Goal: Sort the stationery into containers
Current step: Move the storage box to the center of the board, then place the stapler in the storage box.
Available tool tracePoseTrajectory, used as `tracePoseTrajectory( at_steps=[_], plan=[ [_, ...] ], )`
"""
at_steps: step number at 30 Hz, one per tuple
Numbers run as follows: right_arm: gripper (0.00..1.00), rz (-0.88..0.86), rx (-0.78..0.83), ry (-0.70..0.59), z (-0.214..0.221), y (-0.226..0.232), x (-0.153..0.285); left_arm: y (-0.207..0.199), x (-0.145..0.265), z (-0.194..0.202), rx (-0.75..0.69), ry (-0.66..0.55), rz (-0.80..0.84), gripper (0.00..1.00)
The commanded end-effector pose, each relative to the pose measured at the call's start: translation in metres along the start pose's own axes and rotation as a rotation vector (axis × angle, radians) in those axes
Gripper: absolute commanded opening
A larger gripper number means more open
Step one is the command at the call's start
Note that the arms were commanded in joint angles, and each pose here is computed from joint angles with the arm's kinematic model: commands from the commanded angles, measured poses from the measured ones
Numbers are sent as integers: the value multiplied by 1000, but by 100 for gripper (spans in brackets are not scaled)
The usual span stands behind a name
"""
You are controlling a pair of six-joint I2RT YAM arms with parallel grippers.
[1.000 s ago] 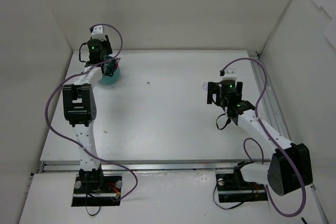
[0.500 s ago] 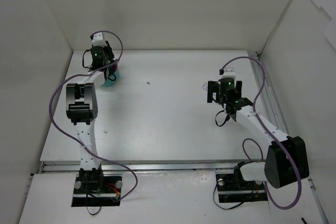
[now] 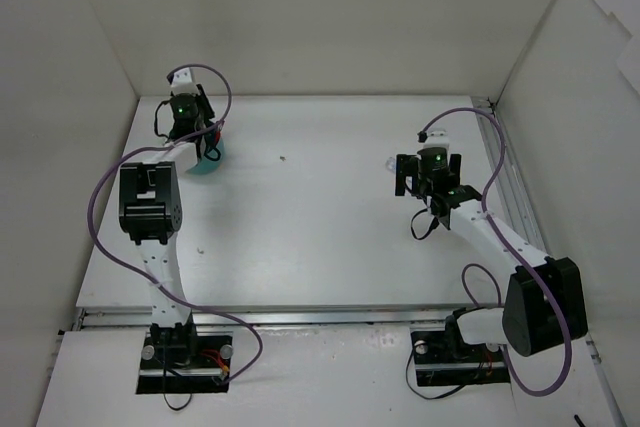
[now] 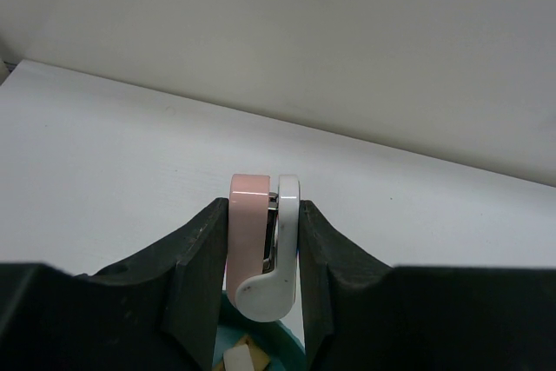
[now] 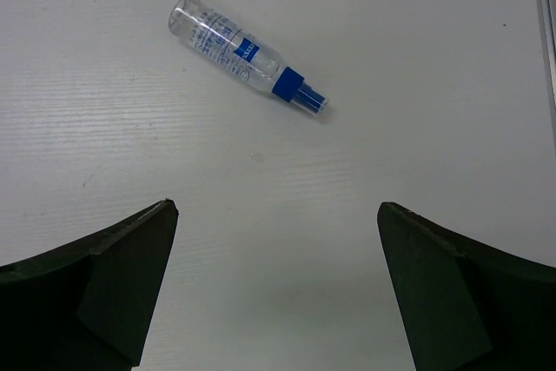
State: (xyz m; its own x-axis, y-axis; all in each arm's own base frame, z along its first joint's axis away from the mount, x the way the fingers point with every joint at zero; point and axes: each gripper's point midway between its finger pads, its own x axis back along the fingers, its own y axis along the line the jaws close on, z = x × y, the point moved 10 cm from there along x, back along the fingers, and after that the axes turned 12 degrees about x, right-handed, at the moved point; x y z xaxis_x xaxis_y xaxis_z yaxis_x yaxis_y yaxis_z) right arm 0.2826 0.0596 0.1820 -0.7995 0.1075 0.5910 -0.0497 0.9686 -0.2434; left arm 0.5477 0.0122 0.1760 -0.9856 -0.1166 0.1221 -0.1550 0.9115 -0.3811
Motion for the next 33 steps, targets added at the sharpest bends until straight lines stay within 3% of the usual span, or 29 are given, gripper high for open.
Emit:
tracePoseTrajectory(
  at_steps=[1, 5, 11, 24, 29, 32, 33],
  plan=[
    [98, 0, -37, -126, -26, -6, 9, -37, 21, -73, 15, -176, 86, 11],
    [98, -7, -40, -132, -27, -6, 10, -48, 39, -103, 7, -232, 105, 11],
    [98, -25, -47, -142, -27, -5, 13, -51, 69, -119, -12, -271, 81, 10],
    [98, -40, -59, -162, -27, -6, 18, -3, 91, -69, 33, -199, -106, 11],
    [98, -39, -60, -162, -27, -6, 18, 3, 86, -54, 56, -176, -144, 27],
    [98, -36, -59, -160, -27, -7, 18, 7, 85, -51, 68, -158, -137, 31],
    [98, -37, -58, -160, -27, -6, 19, 6, 86, -51, 72, -155, -131, 41]
  ],
)
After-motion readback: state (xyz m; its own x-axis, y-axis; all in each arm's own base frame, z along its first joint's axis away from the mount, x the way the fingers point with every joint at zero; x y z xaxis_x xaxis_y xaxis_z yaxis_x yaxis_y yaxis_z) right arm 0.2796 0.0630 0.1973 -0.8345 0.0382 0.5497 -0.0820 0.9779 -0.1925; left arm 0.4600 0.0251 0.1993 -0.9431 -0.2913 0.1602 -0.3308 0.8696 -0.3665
